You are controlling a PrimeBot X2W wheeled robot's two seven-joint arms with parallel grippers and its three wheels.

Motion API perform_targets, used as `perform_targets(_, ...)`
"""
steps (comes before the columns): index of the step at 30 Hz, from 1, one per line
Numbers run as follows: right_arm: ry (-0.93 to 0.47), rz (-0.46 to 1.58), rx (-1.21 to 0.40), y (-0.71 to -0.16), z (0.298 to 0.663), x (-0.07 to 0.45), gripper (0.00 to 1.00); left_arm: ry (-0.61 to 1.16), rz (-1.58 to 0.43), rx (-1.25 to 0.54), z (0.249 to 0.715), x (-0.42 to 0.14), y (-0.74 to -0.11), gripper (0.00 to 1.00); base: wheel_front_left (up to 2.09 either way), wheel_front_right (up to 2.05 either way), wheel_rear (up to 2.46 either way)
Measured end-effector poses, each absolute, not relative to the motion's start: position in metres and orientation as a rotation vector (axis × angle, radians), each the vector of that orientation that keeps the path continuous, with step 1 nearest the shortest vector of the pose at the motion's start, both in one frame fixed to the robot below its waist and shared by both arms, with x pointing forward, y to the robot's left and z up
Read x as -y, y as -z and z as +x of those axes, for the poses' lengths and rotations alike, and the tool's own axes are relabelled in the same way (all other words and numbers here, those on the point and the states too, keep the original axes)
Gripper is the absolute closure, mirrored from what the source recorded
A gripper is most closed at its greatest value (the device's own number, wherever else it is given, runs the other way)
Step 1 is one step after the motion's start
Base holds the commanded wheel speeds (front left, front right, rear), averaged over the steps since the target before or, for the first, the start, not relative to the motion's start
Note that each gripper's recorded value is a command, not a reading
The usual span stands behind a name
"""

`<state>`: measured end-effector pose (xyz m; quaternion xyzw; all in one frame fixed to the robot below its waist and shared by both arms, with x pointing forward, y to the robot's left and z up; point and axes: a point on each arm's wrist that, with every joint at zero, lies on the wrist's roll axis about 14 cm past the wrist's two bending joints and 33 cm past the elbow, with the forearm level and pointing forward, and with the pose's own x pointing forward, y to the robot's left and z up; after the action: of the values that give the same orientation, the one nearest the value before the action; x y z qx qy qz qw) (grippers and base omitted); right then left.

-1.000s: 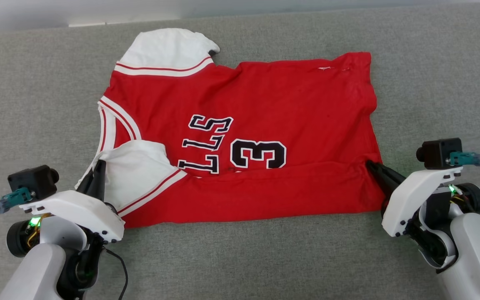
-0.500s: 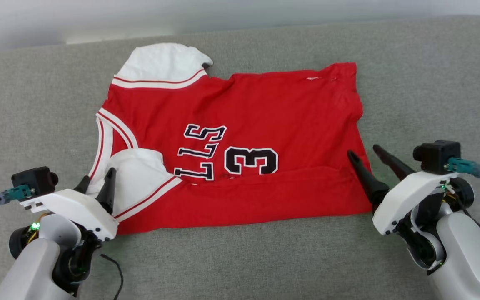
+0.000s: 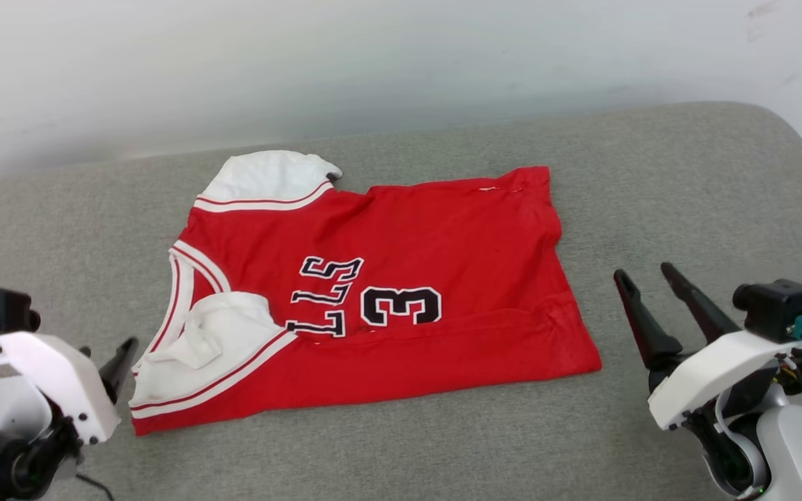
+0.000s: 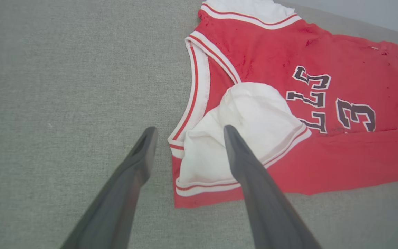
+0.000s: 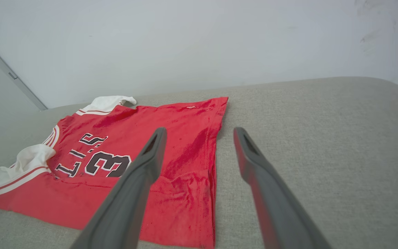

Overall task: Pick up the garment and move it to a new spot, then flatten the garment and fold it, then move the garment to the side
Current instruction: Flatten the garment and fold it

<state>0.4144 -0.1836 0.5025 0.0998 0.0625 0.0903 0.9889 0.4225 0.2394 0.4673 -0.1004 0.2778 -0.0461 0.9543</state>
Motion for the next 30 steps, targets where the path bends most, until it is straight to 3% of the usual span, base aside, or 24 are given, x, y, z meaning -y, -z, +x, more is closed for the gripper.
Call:
perform_targets(9,-0.132,0.214,-0.168,-0.495,0.395,0.193,0.00,0.118,-0.270,-0.859,0.385,-0.224,-0.431,0.00,0.00,0.00,0.00)
perform_targets(19,-0.093,0.234,-0.224,-0.477,0.396,0.200,0.00,0.113,-0.358,-1.016,0.385,-0.212,-0.381,0.00,0.00,0.00,0.00)
perform_targets(20,-0.086,0.235,-0.229,-0.475,0.395,0.202,0.00,0.119,-0.356,-1.033,0.384,-0.210,-0.378,0.27,0.00,0.00,0.00)
perform_targets(21,-0.078,0.239,-0.234,-0.473,0.395,0.205,0.00,0.124,-0.354,-1.038,0.386,-0.209,-0.376,0.77,0.00,0.00,0.00)
perform_targets(22,-0.071,0.243,-0.241,-0.472,0.394,0.207,0.00,0.132,-0.362,-1.037,0.388,-0.206,-0.376,1.00,0.00,0.00,0.00)
perform_targets(30,-0.059,0.285,-0.355,-0.456,0.387,0.214,0.00,0.146,-0.386,-0.996,0.395,-0.200,-0.380,1.00,0.00,0.00,0.00)
